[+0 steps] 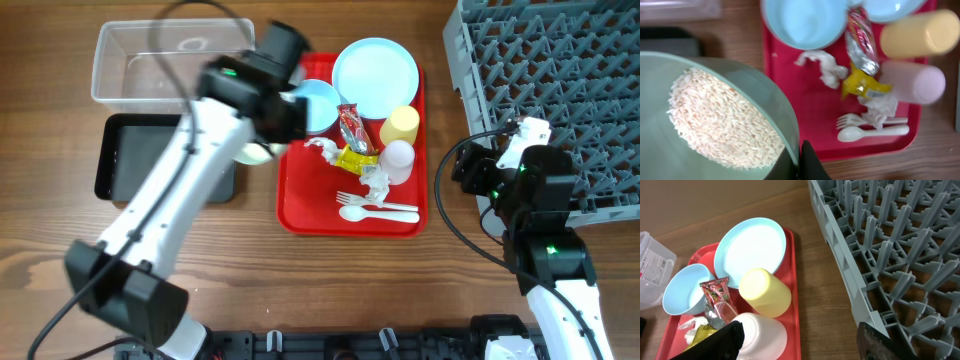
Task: Sort waste into correct bins and load items into the dishwasher rack
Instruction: 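Grasp the green bowl of rice on the red tray with the left gripper, then tip the green bowl over the black tray to pour out the rice, then return the green bowl to the red tray with the left gripper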
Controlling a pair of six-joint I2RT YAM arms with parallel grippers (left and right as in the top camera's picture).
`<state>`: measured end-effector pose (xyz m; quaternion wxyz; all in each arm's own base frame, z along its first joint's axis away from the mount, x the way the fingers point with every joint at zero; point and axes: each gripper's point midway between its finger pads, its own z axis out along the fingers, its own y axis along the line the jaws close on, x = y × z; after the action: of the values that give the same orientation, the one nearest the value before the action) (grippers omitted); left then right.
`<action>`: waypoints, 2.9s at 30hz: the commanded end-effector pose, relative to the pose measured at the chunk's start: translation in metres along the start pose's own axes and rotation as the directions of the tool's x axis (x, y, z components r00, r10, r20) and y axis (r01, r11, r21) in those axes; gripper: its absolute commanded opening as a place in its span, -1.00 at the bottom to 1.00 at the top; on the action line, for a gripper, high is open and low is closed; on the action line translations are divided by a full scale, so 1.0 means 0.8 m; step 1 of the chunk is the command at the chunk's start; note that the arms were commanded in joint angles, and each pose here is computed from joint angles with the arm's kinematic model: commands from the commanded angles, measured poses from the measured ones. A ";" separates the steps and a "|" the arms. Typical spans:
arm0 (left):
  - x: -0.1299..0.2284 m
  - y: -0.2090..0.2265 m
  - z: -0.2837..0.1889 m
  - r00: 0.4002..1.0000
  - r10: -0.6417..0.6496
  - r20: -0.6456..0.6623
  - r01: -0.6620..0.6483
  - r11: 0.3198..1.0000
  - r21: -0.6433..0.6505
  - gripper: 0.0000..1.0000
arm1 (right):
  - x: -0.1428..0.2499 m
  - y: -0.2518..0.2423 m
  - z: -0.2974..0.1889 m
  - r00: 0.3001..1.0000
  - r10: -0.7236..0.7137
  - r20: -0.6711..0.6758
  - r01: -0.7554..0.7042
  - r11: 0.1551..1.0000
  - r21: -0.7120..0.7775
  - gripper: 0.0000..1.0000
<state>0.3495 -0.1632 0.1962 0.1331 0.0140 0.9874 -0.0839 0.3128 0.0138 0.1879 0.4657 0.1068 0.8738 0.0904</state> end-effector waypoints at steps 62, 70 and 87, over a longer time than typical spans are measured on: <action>-0.031 0.264 -0.008 0.828 -0.561 -0.002 0.159 0.230 0.960 -0.92 | 0.032 -0.016 -0.007 0.992 0.012 -0.124 -0.004 0.998 0.066 0.78; -0.028 0.212 -0.002 0.898 -0.440 0.007 0.139 0.299 0.944 -0.92 | 0.032 -0.016 -0.007 0.992 0.015 -0.123 -0.006 0.998 0.066 0.79; 0.039 0.015 0.088 0.918 0.395 -0.040 -0.396 0.918 -0.023 -0.92 | 0.033 -0.014 -0.007 0.992 0.023 -0.126 -0.016 0.998 0.057 0.83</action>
<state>0.3351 -0.1730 0.1502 0.1390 0.2164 0.9427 -0.2127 0.2878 0.0120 0.1559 0.3926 0.1151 0.9093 0.0764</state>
